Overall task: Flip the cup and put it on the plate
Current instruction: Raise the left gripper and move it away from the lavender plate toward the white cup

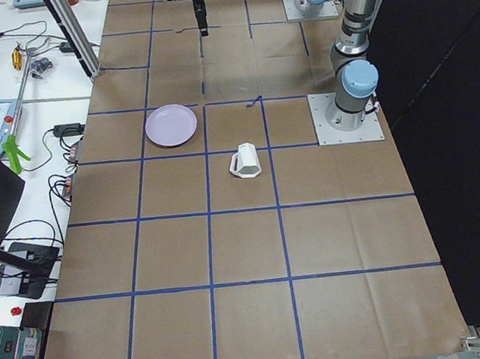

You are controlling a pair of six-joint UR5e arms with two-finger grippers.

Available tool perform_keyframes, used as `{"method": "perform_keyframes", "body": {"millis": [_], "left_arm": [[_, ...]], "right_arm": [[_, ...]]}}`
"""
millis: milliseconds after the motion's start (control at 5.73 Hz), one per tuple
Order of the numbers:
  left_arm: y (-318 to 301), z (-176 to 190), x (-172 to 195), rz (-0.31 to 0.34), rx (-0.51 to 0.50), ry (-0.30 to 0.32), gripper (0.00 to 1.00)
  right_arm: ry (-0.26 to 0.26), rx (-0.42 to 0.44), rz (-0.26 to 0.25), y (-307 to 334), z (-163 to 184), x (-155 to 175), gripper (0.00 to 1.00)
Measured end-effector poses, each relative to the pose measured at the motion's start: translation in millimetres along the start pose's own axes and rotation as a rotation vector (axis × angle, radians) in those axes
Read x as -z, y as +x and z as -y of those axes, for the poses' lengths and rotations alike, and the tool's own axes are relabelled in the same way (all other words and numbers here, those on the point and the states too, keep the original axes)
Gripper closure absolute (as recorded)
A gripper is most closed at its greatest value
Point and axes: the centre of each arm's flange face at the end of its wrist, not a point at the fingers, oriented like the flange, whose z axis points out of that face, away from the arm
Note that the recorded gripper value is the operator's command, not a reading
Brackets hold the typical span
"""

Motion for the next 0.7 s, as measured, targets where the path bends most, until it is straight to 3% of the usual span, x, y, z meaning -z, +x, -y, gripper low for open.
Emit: {"method": "perform_keyframes", "body": {"millis": [698], "left_arm": [[-0.8,-1.5,-4.3,0.001,-0.007,-0.008,0.01]], "right_arm": [[0.001,0.0,0.0,0.0,0.1,0.1,0.0]]}}
